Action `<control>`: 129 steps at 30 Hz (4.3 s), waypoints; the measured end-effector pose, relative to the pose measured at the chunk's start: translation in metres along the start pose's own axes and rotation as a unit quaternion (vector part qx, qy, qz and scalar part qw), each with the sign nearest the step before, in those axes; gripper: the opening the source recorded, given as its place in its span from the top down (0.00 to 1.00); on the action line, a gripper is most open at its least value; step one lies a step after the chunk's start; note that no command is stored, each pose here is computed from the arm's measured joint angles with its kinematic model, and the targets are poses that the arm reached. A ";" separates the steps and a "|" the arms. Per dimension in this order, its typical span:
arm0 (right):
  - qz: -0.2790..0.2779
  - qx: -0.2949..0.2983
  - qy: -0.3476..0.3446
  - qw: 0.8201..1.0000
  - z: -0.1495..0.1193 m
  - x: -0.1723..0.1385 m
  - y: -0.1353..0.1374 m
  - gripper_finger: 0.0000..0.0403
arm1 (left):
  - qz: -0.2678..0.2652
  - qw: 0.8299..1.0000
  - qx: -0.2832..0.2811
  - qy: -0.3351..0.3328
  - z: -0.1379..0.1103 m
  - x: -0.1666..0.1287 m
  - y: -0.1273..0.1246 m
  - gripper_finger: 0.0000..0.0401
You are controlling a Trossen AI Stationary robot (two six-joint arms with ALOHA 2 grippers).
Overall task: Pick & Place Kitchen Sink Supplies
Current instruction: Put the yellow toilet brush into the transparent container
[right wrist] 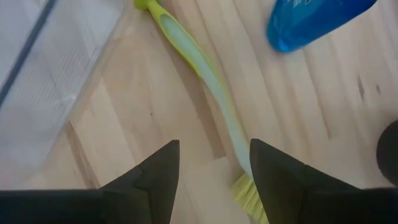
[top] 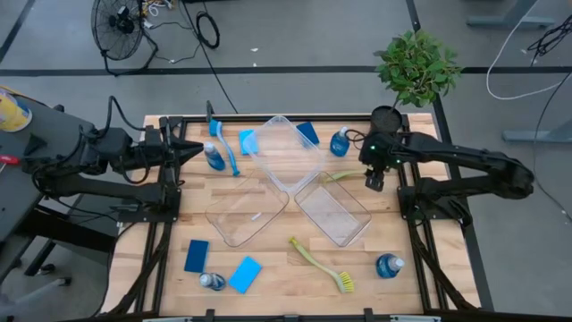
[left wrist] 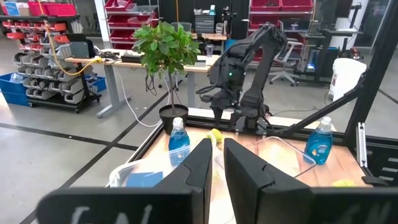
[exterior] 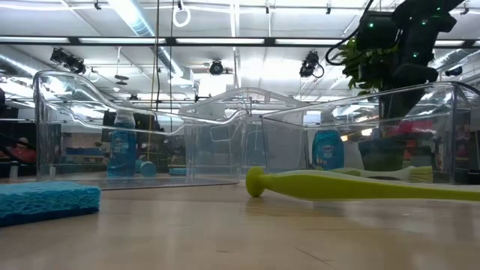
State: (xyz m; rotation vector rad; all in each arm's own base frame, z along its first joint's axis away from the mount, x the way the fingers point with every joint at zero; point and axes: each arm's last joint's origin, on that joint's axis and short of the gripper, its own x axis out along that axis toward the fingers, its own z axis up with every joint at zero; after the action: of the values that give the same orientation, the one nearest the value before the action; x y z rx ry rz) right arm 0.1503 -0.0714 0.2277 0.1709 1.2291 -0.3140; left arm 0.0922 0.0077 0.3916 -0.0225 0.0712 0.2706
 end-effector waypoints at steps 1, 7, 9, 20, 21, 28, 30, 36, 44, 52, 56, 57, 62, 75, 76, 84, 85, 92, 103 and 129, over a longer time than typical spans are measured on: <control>0.001 0.001 0.005 1.000 0.001 0.002 0.000 0.51 | 0.000 1.000 0.000 0.000 0.000 0.000 0.000 0.88; 0.011 0.035 0.022 0.999 0.010 0.007 -0.003 0.51 | 0.000 1.000 0.000 0.000 0.000 0.000 0.000 0.88; 0.013 0.056 0.020 0.998 0.013 0.006 -0.005 0.51 | 0.000 1.000 0.000 -0.001 0.000 0.000 0.000 0.88; 0.009 0.085 -0.017 0.996 0.022 0.003 -0.015 0.51 | 0.000 1.000 0.001 -0.001 0.000 0.000 0.000 0.88; 0.012 0.085 -0.022 0.996 0.023 0.003 -0.016 0.51 | 0.000 1.000 0.001 -0.001 0.000 0.000 0.000 0.88; 0.015 0.017 -0.047 0.999 0.028 0.004 -0.017 0.51 | 0.000 1.000 0.001 -0.001 0.000 0.000 0.000 0.88; 0.016 0.001 -0.040 0.999 0.029 0.006 -0.017 0.51 | 0.000 1.000 0.001 -0.001 0.000 0.000 0.000 0.88; 0.022 -0.028 -0.006 0.999 0.034 0.023 -0.019 0.51 | 0.000 1.000 0.001 -0.001 0.000 0.000 0.000 0.88; 0.033 -0.045 0.043 0.998 0.038 0.046 -0.020 0.51 | 0.000 1.000 0.001 -0.001 0.000 0.000 0.000 0.88; 0.036 -0.054 0.055 0.996 0.036 0.053 -0.020 0.51 | 0.000 1.000 0.001 -0.001 0.000 0.000 0.000 0.88; 0.034 -0.060 0.063 0.996 0.029 0.060 -0.019 0.51 | 0.000 1.000 0.001 -0.001 0.000 0.000 0.000 0.88; 0.031 -0.060 0.064 0.996 0.028 0.062 -0.019 0.51 | 0.000 1.000 0.001 -0.001 0.000 0.000 0.000 0.88; 0.007 -0.062 0.067 0.996 0.023 0.068 -0.020 0.51 | 0.000 1.000 0.001 -0.001 0.000 0.000 0.000 0.88; -0.024 -0.066 0.079 0.994 0.007 0.084 -0.019 0.51 | 0.000 1.000 0.001 -0.001 0.000 0.000 0.000 0.88; -0.024 -0.066 0.081 0.994 0.005 0.085 -0.019 0.51 | 0.000 1.000 0.001 -0.001 0.000 0.000 0.000 0.88; -0.026 -0.077 0.072 0.994 0.002 0.090 -0.018 0.51 | 0.000 1.000 0.001 -0.001 0.000 0.000 0.000 0.88; -0.026 -0.079 0.072 0.994 0.002 0.090 -0.018 0.51 | 0.000 1.000 0.001 -0.001 0.000 0.000 0.000 0.88; -0.031 -0.080 0.082 0.993 -0.004 0.094 -0.018 0.54 | 0.000 1.000 0.001 -0.001 0.000 0.000 0.000 0.88; -0.036 -0.080 0.086 0.992 -0.006 0.095 -0.018 0.75 | 0.000 1.000 0.001 -0.001 0.000 0.000 0.000 0.88; -0.051 -0.068 0.094 0.992 0.003 0.085 -0.020 0.90 | 0.000 1.000 0.001 -0.001 0.000 0.000 0.000 0.88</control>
State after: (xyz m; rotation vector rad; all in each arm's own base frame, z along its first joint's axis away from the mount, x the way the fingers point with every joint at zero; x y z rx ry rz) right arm 0.1722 -0.1036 0.1497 0.0200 1.4449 -0.3067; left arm 0.0920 0.0077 0.3920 -0.0203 0.0685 0.2699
